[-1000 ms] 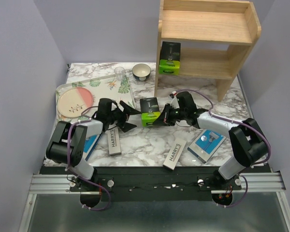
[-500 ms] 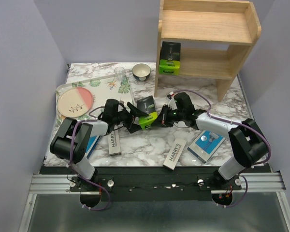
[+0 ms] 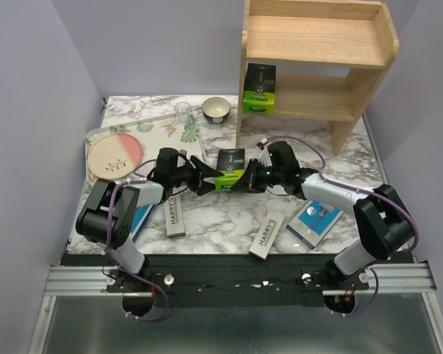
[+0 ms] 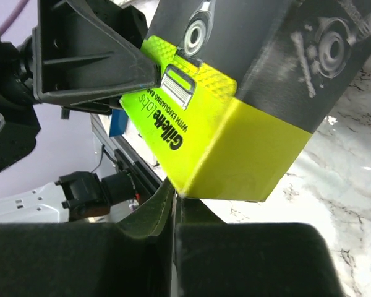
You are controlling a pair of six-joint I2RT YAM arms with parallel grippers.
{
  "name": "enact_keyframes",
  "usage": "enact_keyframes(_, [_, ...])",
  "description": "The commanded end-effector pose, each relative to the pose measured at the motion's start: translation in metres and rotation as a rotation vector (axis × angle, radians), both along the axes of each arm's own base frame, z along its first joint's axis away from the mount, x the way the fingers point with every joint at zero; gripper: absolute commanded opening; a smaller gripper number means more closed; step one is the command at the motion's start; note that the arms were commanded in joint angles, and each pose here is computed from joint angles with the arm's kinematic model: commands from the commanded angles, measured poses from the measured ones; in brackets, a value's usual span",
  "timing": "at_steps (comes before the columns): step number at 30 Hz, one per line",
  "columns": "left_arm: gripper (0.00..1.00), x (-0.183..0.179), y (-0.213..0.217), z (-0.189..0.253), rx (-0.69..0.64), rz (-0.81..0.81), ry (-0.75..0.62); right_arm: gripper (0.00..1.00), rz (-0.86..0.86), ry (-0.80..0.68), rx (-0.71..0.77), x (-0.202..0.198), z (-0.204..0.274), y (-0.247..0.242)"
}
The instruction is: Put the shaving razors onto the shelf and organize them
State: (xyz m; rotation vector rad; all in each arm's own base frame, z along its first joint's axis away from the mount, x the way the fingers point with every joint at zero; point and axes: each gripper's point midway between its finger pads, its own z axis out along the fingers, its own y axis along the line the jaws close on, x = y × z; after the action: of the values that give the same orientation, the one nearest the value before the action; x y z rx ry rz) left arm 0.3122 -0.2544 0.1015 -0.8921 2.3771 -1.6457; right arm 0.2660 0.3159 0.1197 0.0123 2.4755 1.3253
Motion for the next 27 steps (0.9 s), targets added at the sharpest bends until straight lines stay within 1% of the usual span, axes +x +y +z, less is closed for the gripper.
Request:
enact_keyframes(1, [0.36, 0.002, 0.000, 0.040, -0.017, -0.045, -0.176, 0.39, -0.016, -0.034, -0.060, -0.007, 0.004, -0.008])
enact_keyframes(4, [0.35, 0.001, 0.000, 0.040, -0.006, -0.051, -0.187, 0.62, -0.052, -0.008, -0.090, -0.008, 0.004, -0.025])
enact_keyframes(5, [0.35, 0.002, 0.000, 0.038, -0.005, -0.053, -0.185, 0.66, -0.067, 0.014, -0.098, -0.009, 0.000, -0.031])
enact_keyframes(7, [0.34, 0.001, 0.000, 0.034, -0.004, -0.055, -0.179, 0.69, -0.078, 0.036, -0.097, -0.011, -0.004, -0.037])
enact_keyframes(9, [0.34, 0.001, 0.000, 0.030, 0.000, -0.055, -0.166, 0.70, -0.114, 0.073, -0.110, -0.009, -0.014, -0.046])
enact_keyframes(10, [0.34, 0.001, 0.000, 0.029, 0.003, -0.056, -0.164, 0.73, -0.140, 0.085, -0.108, -0.006, -0.015, -0.049])
enact_keyframes(12, [0.34, 0.001, 0.000, 0.025, 0.006, -0.058, -0.149, 0.74, -0.172, 0.115, -0.103, -0.001, -0.022, -0.053])
enact_keyframes(16, [0.34, 0.003, 0.000, 0.023, 0.011, -0.057, -0.136, 0.77, -0.204, 0.195, -0.027, 0.010, -0.026, -0.047])
enact_keyframes(17, [0.34, 0.003, -0.001, 0.022, 0.010, -0.058, -0.133, 0.77, -0.207, 0.195, -0.003, 0.015, -0.024, -0.044])
enact_keyframes(18, [0.34, 0.004, -0.001, 0.022, 0.010, -0.058, -0.133, 0.78, -0.209, 0.221, -0.001, 0.017, -0.030, -0.042])
enact_keyframes(23, [0.36, 0.001, 0.000, 0.016, 0.012, -0.055, -0.116, 0.79, -0.182, 0.267, 0.106, 0.030, -0.013, -0.021])
enact_keyframes(27, [0.36, 0.000, 0.001, 0.014, 0.012, -0.051, -0.104, 0.77, -0.161, 0.282, 0.136, 0.034, -0.005, -0.014])
